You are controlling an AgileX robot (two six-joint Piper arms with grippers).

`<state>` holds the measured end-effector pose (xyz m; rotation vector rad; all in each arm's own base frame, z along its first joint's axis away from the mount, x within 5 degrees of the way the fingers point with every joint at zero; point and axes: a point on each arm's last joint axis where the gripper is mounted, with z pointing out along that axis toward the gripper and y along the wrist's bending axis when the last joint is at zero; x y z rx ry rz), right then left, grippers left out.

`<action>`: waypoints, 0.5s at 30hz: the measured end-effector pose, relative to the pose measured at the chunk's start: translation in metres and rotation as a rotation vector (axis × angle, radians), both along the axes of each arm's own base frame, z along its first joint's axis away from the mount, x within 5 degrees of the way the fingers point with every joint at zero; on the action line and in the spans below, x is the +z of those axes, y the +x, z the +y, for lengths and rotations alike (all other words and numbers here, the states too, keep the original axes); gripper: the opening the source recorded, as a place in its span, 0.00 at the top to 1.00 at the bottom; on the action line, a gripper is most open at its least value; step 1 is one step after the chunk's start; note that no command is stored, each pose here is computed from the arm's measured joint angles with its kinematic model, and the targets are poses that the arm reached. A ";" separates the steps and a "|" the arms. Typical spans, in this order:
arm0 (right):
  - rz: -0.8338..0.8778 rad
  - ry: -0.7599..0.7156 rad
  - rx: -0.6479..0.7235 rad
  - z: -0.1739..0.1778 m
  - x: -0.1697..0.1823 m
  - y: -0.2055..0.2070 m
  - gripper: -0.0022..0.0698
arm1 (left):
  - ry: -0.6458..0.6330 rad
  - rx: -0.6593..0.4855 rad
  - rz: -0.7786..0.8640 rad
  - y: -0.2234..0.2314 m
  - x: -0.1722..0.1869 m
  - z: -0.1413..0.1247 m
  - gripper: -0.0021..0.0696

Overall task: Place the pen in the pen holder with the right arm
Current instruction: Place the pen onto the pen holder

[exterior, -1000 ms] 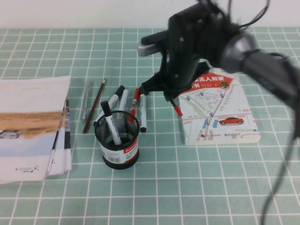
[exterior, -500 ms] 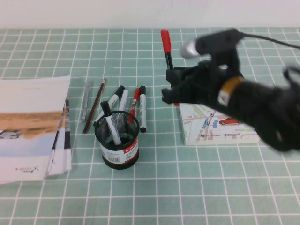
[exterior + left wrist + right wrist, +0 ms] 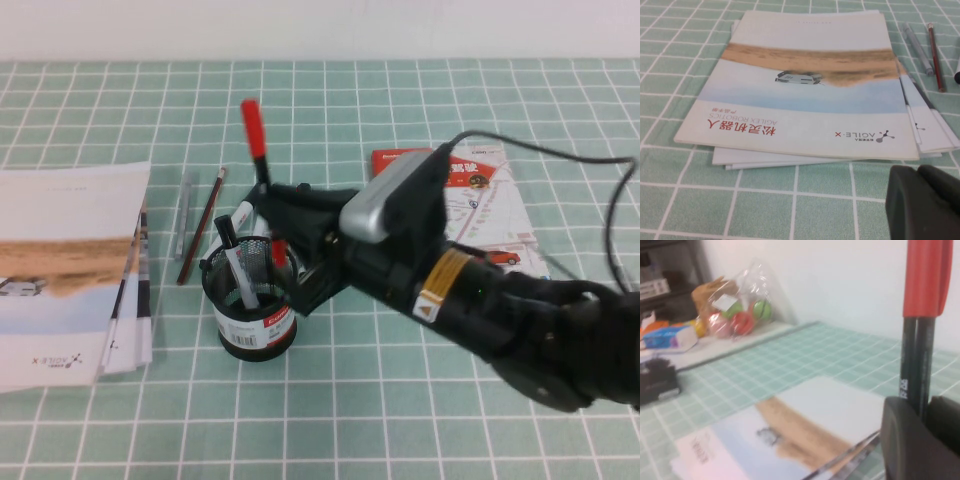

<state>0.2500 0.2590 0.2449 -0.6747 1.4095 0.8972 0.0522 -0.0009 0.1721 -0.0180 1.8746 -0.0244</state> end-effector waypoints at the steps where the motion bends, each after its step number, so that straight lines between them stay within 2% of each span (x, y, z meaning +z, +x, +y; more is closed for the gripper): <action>1: 0.005 -0.007 0.012 0.004 -0.005 0.001 0.90 | 0.000 0.000 0.000 0.000 0.000 0.000 0.98; 15: 0.040 -0.093 0.065 0.034 -0.044 0.019 0.90 | 0.000 0.000 0.000 0.000 0.000 0.000 0.98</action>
